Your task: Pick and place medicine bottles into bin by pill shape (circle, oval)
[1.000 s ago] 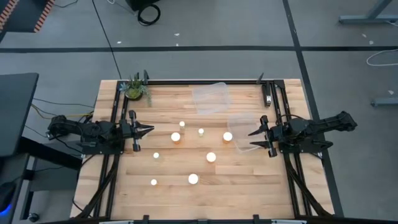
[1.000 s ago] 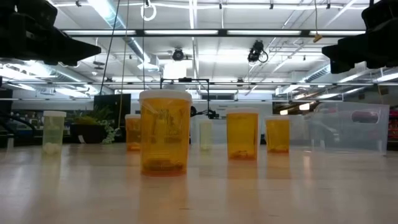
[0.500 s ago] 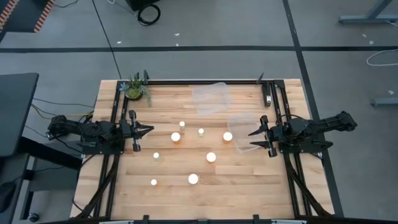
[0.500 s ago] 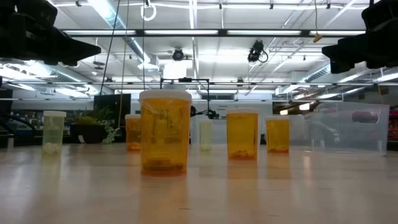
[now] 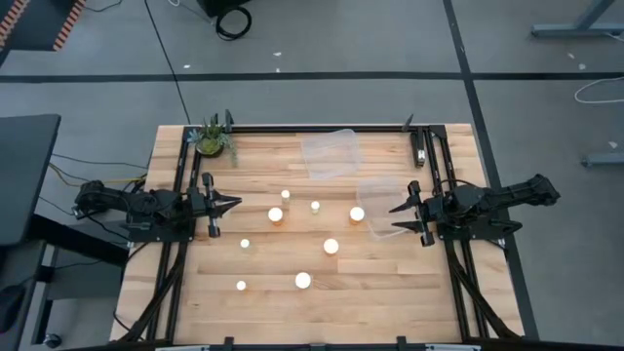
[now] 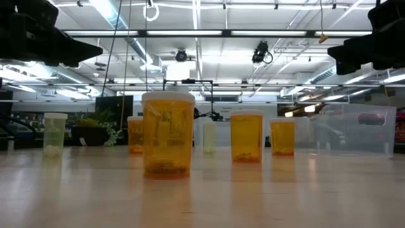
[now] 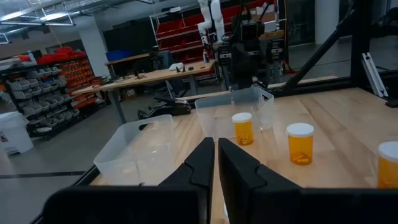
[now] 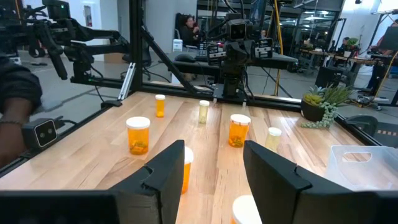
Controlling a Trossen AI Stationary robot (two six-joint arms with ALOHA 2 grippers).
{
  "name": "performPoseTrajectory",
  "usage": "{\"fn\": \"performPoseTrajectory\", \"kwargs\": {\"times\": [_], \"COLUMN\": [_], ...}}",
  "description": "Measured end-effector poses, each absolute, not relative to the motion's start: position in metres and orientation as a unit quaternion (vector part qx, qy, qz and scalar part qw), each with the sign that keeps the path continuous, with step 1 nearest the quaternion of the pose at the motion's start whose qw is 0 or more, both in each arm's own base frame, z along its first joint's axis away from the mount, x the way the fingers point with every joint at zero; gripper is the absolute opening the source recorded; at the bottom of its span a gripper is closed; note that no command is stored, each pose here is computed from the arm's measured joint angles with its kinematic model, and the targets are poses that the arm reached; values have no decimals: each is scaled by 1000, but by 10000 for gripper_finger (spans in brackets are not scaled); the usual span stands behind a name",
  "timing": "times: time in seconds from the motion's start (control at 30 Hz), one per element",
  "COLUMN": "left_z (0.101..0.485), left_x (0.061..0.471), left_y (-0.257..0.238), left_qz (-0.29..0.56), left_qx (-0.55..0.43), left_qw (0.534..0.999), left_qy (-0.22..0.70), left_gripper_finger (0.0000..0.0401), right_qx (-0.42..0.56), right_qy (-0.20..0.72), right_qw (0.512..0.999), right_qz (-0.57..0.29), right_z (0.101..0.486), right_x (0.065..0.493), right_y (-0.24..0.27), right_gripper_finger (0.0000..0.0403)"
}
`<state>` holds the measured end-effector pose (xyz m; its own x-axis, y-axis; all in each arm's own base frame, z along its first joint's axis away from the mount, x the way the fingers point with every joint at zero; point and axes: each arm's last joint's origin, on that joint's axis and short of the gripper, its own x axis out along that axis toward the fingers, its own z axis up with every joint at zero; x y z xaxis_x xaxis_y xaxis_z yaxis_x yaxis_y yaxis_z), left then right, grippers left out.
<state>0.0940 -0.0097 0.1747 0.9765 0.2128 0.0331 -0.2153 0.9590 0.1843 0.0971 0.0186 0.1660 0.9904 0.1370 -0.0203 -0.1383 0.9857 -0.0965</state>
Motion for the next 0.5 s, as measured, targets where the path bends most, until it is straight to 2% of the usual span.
{"fn": "performPoseTrajectory", "kwargs": {"times": [0.27, 0.37, 0.5], "left_z": [175, 175, 175], "left_x": [94, 94, 94], "left_y": [-10, -10, -10], "left_qz": [108, 108, 108], "left_qx": [94, 94, 94], "left_qw": [990, 990, 990], "left_qy": [-6, -6, -6], "left_gripper_finger": [36, 39, 41], "right_qx": [-55, -92, -52], "right_qy": [-8, -47, -68], "right_qw": [996, 995, 988], "right_qz": [64, 3, -128], "right_z": [168, 176, 183], "right_x": [97, 97, 96], "right_y": [18, 15, 5], "right_gripper_finger": [172, 172, 172]}}
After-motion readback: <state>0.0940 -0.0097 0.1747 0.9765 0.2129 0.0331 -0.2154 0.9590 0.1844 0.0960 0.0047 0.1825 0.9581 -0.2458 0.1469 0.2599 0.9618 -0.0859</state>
